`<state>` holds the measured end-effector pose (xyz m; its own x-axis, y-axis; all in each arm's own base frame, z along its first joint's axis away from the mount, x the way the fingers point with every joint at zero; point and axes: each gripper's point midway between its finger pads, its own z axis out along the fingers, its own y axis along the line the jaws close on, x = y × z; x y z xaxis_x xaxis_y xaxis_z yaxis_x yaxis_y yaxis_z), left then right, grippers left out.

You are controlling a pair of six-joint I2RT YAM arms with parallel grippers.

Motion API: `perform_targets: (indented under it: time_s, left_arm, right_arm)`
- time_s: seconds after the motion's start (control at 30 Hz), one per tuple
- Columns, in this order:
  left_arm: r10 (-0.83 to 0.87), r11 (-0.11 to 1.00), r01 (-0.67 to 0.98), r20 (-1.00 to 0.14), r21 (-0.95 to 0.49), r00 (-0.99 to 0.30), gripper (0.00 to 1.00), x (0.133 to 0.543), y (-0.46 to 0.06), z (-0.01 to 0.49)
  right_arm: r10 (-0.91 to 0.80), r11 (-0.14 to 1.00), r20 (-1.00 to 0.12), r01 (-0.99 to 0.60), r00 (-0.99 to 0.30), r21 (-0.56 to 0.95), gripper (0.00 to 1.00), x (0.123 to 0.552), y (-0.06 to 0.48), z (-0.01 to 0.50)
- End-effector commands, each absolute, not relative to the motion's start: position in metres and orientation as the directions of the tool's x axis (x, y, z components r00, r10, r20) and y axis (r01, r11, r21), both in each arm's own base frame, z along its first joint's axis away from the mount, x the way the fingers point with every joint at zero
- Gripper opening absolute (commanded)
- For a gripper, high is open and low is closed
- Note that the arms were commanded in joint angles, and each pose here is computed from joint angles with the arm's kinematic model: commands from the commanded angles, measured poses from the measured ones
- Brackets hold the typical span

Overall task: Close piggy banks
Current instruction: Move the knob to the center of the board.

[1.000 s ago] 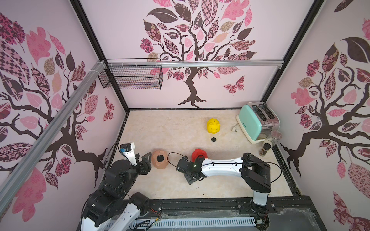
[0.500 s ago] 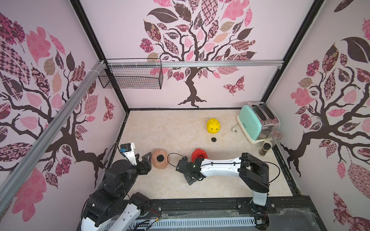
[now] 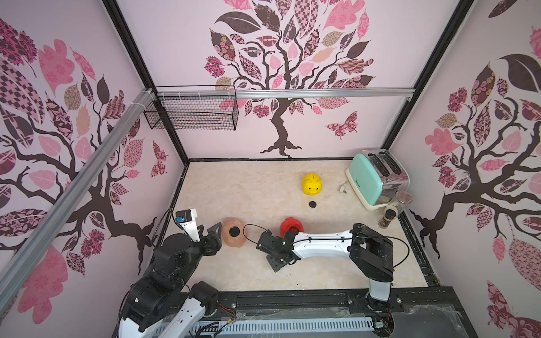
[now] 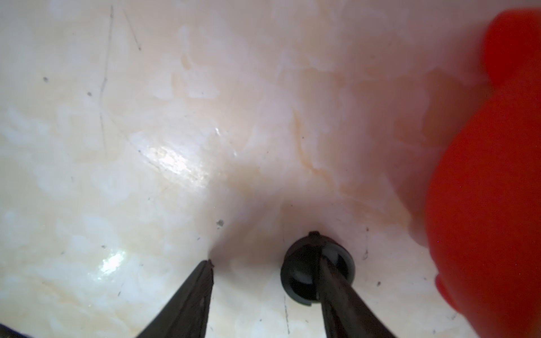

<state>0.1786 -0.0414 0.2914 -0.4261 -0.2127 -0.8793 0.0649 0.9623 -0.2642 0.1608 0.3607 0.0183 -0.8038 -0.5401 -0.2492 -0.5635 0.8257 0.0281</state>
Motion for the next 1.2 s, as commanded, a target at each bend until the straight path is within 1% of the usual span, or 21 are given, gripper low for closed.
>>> perform_targets:
  time_s: [0.0,0.3,0.5,0.87,0.9,0.97,1.03,1.1,1.17]
  left_arm:
    - [-0.214,0.964,0.055,-0.882,-0.26,-0.42,0.67,0.179,-0.039,0.29]
    - [-0.216,0.964,0.055,-0.883,-0.261,-0.417,0.67,0.178,-0.039,0.291]
    - [-0.216,0.964,0.055,-0.883,-0.262,-0.416,0.67,0.178,-0.038,0.291]
    - [-0.213,0.964,0.057,-0.882,-0.26,-0.42,0.67,0.179,-0.039,0.29]
    - [-0.214,0.964,0.056,-0.883,-0.26,-0.419,0.67,0.179,-0.039,0.29]
    - [-0.214,0.964,0.056,-0.883,-0.26,-0.418,0.67,0.178,-0.039,0.29]
    - [-0.215,0.964,0.056,-0.884,-0.261,-0.415,0.67,0.178,-0.038,0.291]
    - [-0.217,0.964,0.055,-0.885,-0.262,-0.412,0.67,0.177,-0.038,0.291]
    - [-0.219,0.963,0.054,-0.885,-0.264,-0.41,0.67,0.177,-0.037,0.292]
  right_arm:
    - [-0.57,0.794,-0.224,-0.6,-0.79,0.099,0.59,0.147,0.375,0.018]
    - [-0.603,0.749,-0.22,-0.639,-0.767,0.175,0.59,0.127,0.393,0.026]
    - [-0.615,0.732,-0.219,-0.652,-0.757,0.197,0.58,0.122,0.399,0.03]
    - [-0.621,0.727,-0.271,-0.67,-0.736,0.153,0.58,0.133,0.399,0.051]
    - [-0.62,0.73,-0.276,-0.669,-0.734,0.141,0.57,0.135,0.398,0.053]
    - [-0.599,0.744,-0.327,-0.659,-0.731,0.11,0.52,0.145,0.397,0.062]
    - [-0.578,0.748,-0.363,-0.653,-0.731,0.122,0.48,0.149,0.396,0.067]
    - [-0.57,0.746,-0.365,-0.65,-0.736,0.144,0.43,0.15,0.395,0.068]
    - [-0.574,0.753,-0.345,-0.644,-0.742,0.133,0.38,0.151,0.391,0.064]
